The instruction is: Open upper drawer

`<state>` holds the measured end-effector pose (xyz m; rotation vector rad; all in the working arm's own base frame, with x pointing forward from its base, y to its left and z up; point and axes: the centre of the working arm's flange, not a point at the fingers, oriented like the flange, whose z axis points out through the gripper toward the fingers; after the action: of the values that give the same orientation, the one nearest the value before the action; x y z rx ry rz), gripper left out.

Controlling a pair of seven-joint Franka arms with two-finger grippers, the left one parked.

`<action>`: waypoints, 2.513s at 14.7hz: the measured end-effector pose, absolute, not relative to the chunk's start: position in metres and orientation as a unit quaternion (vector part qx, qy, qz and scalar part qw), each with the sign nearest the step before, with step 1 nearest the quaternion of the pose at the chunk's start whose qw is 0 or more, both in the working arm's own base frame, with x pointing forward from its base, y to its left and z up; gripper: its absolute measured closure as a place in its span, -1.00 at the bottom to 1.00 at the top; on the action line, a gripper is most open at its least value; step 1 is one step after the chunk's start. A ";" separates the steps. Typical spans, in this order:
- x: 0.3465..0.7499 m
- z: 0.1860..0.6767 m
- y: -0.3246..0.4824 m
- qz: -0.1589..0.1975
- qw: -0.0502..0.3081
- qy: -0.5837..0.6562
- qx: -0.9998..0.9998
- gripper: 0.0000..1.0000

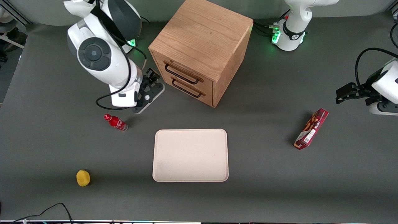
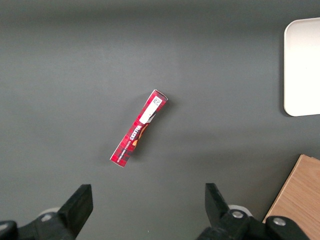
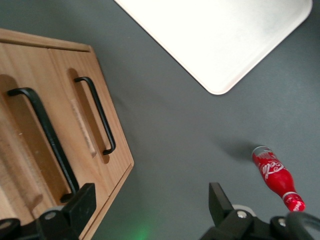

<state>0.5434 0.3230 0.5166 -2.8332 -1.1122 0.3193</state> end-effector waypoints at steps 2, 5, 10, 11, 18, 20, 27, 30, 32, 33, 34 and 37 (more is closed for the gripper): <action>0.540 0.516 0.327 0.106 0.041 -0.368 -0.923 -1.00; 0.538 0.509 0.328 0.112 0.041 -0.379 -0.918 -1.00; 0.523 0.487 0.343 0.109 0.066 -0.418 -0.900 -1.00; 0.520 0.481 0.344 0.109 0.073 -0.420 -0.898 -1.00; 0.512 0.465 0.361 0.107 0.116 -0.426 -0.891 -1.00; 0.505 0.466 0.371 0.107 0.122 -0.431 -0.888 -1.00; 0.492 0.445 0.394 0.129 0.130 -0.438 -0.880 -1.00; 0.492 0.437 0.396 0.138 0.132 -0.431 -0.882 -1.00; 0.491 0.432 0.397 0.143 0.133 -0.428 -0.882 -1.00; 0.490 0.429 0.398 0.145 0.134 -0.429 -0.882 -1.00; 0.489 0.427 0.401 0.148 0.134 -0.430 -0.880 -1.00; 0.484 0.422 0.406 0.154 0.134 -0.434 -0.878 -1.00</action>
<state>0.4839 0.4062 0.4218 -2.5440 -1.2570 0.4479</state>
